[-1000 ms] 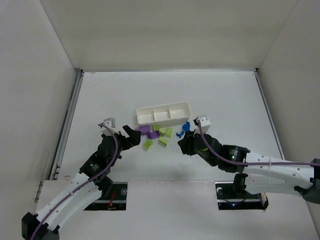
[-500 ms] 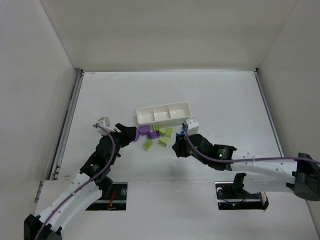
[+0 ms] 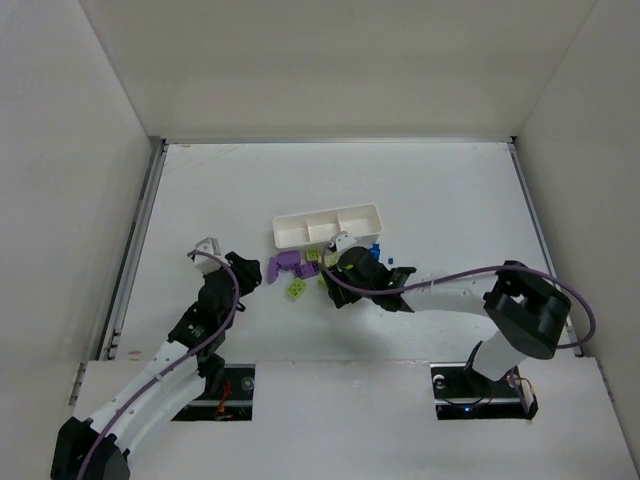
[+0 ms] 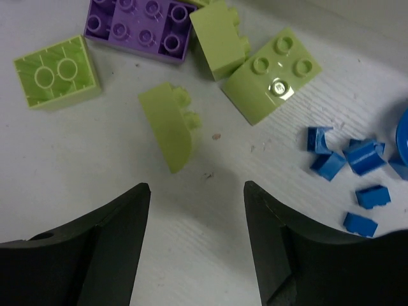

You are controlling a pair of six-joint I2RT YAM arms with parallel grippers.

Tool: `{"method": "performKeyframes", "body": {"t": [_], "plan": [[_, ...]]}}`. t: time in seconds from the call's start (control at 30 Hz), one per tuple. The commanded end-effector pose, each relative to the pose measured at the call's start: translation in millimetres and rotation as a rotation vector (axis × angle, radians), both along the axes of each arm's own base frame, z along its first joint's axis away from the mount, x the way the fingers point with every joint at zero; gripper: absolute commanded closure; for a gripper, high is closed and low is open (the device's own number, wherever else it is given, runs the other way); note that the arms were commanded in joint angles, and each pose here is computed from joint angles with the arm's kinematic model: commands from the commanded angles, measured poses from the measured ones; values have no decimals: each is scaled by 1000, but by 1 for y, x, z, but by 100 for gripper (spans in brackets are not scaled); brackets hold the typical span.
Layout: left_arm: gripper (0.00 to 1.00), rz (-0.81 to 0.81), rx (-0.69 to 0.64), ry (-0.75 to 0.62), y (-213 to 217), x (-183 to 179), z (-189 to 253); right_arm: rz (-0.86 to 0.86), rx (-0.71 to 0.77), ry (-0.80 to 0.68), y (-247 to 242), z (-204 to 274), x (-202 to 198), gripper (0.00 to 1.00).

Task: Sort the legos into containers by color

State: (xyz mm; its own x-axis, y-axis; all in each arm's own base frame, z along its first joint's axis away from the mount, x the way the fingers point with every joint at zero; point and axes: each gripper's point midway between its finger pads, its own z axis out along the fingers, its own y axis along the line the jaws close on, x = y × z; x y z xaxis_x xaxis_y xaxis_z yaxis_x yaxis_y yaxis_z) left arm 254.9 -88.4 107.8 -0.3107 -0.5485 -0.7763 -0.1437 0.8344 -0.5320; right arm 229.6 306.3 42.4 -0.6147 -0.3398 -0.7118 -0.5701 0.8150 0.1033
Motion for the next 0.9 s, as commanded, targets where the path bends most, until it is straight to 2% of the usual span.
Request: {"method": "performKeyframes", "body": {"t": [0.0,0.2,0.3,0.33,0.43,0.5,0.67,0.77,0.87], "plan": [[60,9,-7,-117,2,6,17,67,107,-69,34,28,22,34],[60,-14,17,-72,-5,9,4,93,97,-43,47,19,36,39],[60,-30,19,-56,-9,10,-1,106,93,-29,52,15,40,45],[60,-30,20,-52,-9,11,-2,115,92,-20,55,13,40,49],[60,-31,20,-48,-9,11,-3,129,83,-12,56,10,39,71],[60,-28,17,-53,-8,12,-3,133,91,-16,54,13,36,79],[60,-34,17,-38,-10,13,-7,152,114,-29,52,29,15,82],[60,-29,15,-37,-10,15,-9,178,172,-74,60,60,7,82],[60,-36,11,-40,-12,15,-8,182,273,-163,80,107,22,82]]}}
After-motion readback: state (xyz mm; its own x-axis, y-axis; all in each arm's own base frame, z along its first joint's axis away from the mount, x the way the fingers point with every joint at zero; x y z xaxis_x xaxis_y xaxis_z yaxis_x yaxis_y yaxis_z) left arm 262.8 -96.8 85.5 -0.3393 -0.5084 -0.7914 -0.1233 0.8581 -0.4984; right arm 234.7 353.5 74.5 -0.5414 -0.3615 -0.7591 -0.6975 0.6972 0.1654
